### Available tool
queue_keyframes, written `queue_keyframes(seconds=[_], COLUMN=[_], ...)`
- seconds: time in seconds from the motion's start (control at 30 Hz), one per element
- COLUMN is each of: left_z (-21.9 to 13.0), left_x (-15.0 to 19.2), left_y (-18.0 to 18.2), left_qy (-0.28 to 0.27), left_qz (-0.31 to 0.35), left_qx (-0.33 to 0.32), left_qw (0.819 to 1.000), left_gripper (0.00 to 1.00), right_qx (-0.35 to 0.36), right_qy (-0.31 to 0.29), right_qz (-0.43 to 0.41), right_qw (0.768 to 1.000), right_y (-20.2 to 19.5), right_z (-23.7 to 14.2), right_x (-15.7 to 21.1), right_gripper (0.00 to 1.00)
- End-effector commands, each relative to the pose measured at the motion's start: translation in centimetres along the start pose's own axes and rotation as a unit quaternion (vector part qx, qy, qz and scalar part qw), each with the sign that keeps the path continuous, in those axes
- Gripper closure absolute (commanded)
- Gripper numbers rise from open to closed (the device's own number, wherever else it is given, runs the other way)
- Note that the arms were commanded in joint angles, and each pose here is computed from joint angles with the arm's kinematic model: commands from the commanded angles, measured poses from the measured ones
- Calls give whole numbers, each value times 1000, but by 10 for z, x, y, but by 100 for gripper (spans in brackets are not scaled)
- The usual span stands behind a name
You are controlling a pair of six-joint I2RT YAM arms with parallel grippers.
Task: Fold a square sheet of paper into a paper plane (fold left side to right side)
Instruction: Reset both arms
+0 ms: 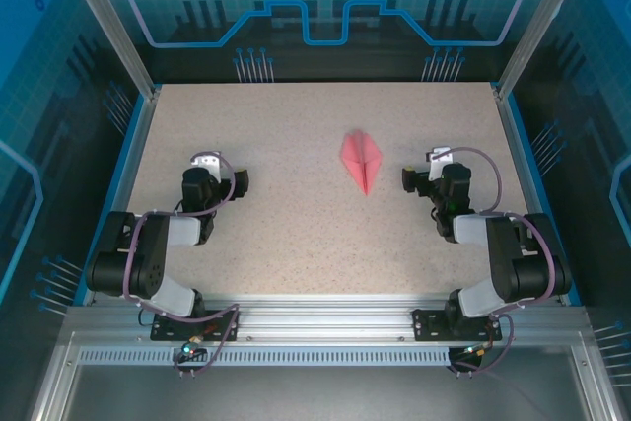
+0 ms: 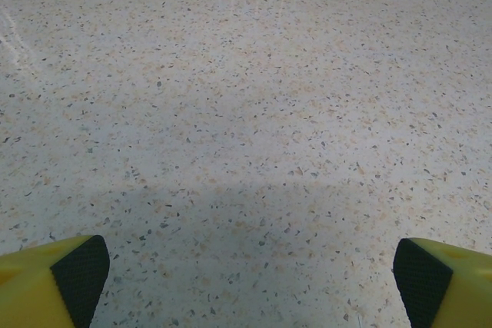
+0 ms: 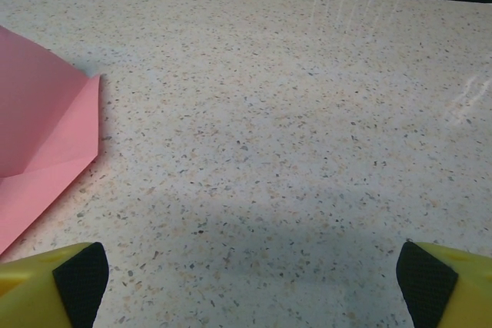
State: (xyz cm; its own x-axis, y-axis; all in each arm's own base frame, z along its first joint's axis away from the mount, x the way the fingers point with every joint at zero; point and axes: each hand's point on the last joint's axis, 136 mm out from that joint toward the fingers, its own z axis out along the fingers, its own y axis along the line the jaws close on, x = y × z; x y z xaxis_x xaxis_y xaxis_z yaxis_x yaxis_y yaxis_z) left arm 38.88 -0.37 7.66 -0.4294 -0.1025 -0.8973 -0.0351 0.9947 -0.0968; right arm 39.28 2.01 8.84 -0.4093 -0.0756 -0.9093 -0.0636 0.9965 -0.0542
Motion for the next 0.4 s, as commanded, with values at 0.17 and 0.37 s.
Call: queue_keyframes(seconds=[0.17,0.37], left_z=[1,1], left_x=[-15,-15], left_y=[-2,-2], left_qy=[-20,-20], left_qz=[5,5], left_qx=[10,10], left_qw=[1000,1000], left_gripper=[1,1], right_qx=[-17,-17], right_qy=[-9,-9], right_qz=[-12,-12], right_qw=[1000,1000], right_y=[7,8], right_z=[2,2], right_x=[-6,-6], right_gripper=[0,0])
